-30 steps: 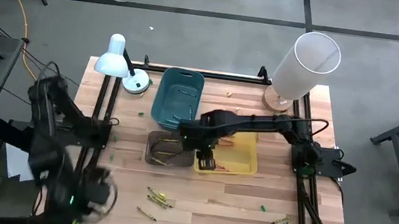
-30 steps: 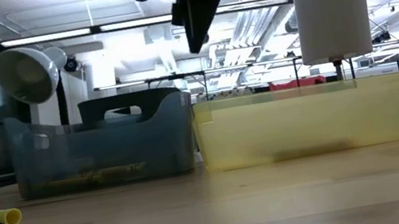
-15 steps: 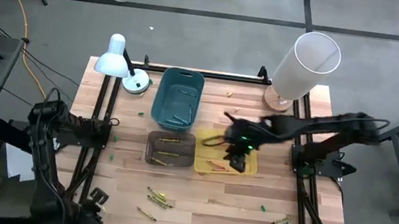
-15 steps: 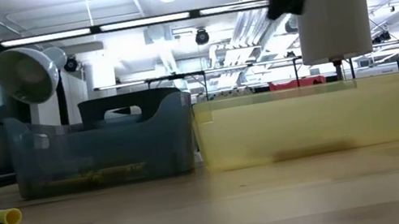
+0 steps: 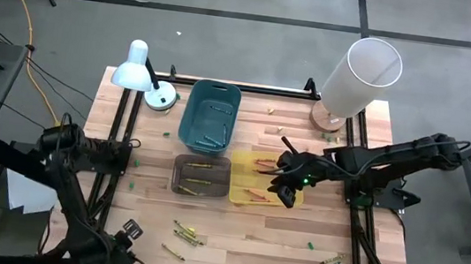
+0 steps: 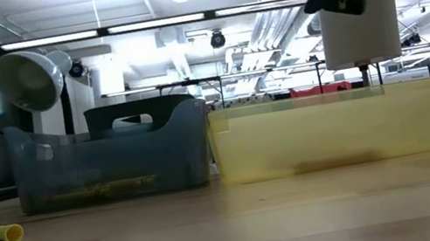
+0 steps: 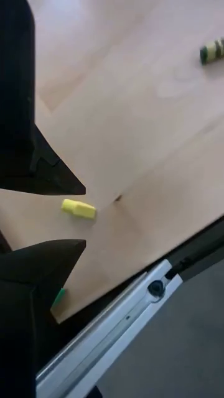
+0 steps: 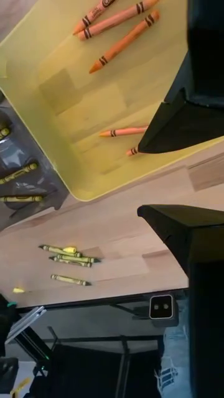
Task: Sort crayons
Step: Move the yellow crayon cup to the bottom left of the table
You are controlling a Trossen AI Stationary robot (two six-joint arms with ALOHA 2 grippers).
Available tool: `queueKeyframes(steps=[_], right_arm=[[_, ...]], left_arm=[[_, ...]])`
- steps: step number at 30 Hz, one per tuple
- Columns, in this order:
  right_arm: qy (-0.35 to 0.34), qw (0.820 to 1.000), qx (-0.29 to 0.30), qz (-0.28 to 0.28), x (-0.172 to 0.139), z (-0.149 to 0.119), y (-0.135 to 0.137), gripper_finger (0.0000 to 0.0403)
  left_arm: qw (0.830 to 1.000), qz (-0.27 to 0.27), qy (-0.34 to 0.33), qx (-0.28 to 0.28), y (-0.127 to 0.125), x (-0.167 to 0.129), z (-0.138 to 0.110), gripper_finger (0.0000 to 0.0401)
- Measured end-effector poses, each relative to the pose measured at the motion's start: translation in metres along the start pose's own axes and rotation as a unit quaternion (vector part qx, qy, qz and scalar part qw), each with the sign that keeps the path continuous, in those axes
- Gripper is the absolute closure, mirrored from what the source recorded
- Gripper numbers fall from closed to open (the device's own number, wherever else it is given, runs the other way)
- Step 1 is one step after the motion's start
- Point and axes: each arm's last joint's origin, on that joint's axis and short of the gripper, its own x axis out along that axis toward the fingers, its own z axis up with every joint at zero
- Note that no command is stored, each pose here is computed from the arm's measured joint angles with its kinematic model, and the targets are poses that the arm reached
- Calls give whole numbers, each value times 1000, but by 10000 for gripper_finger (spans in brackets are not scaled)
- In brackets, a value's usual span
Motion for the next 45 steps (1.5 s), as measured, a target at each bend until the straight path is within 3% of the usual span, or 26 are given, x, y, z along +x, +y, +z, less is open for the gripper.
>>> queueKeyframes(steps=[6,14,23,37,45], right_arm=[[-7,1000,-4,-9,0,0,-1,265],[-16,1000,-13,-20,0,1,-1,265],[-16,1000,-18,-20,0,1,-1,265],[-22,999,-22,-29,0,1,-2,265],[-22,999,-22,-29,0,1,-2,265]], left_arm=[[999,-36,8,11,4,13,-3,288],[999,-27,40,18,14,29,-15,288],[999,-44,6,19,11,33,-10,288],[999,-32,36,9,10,51,-9,290],[999,-27,39,7,11,51,-10,359]])
